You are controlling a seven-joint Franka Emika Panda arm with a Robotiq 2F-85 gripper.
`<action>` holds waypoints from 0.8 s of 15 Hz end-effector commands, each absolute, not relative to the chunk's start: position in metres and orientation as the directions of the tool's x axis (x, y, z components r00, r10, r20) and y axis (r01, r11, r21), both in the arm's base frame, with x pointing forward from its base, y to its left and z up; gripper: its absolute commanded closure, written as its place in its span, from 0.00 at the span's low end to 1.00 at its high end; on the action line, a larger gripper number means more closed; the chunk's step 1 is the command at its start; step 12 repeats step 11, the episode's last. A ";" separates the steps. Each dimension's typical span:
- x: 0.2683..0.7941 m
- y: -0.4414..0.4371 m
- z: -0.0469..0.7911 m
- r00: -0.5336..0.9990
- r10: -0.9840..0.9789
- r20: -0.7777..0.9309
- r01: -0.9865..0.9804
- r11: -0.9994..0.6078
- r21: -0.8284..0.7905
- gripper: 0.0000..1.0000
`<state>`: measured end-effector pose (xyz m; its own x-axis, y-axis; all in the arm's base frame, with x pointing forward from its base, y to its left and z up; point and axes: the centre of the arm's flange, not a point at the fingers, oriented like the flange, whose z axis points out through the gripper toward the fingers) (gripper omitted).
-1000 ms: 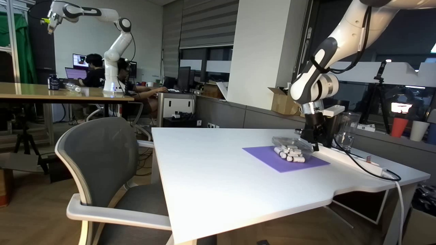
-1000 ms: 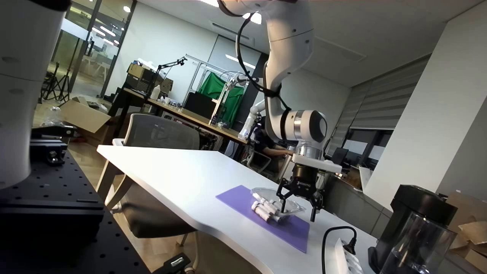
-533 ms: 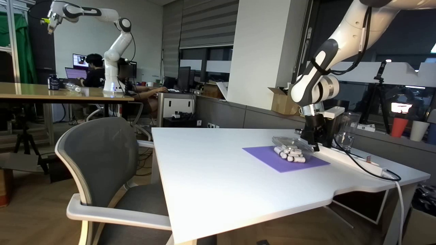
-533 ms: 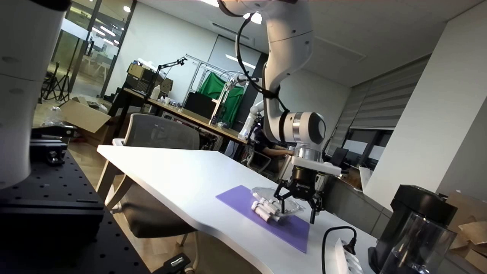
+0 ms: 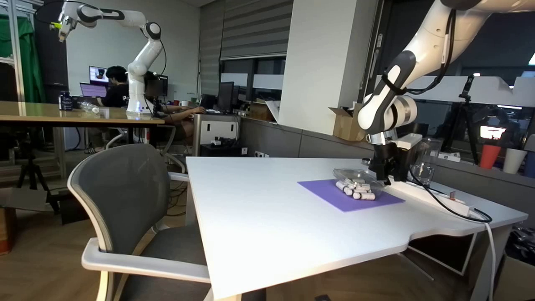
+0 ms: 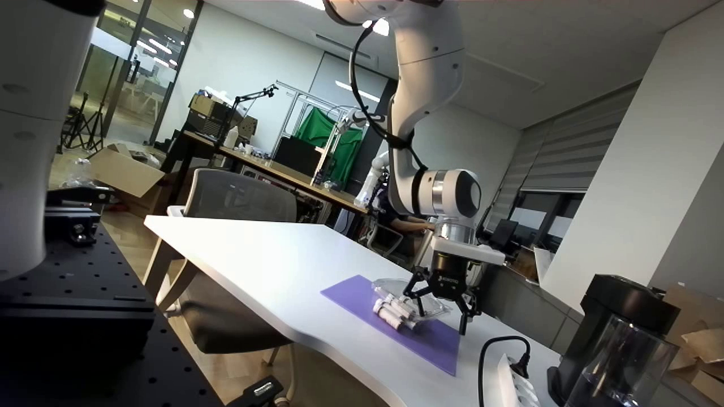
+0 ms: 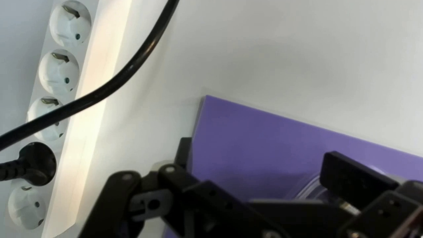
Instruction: Close the clear container
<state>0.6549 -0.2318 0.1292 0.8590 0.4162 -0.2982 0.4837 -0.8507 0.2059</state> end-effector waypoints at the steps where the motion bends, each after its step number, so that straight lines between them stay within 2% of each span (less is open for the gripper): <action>1: 0.654 -0.231 0.157 0.871 0.427 -0.242 0.479 -0.847 0.229 0.00; 7: 0.660 -0.221 0.238 0.898 0.427 -0.107 0.440 -0.857 0.269 0.00; 8: 0.677 -0.228 0.209 0.892 0.426 -0.151 0.452 -0.847 0.282 0.00; 12: 0.674 -0.223 0.234 0.897 0.425 -0.122 0.442 -0.851 0.283 0.00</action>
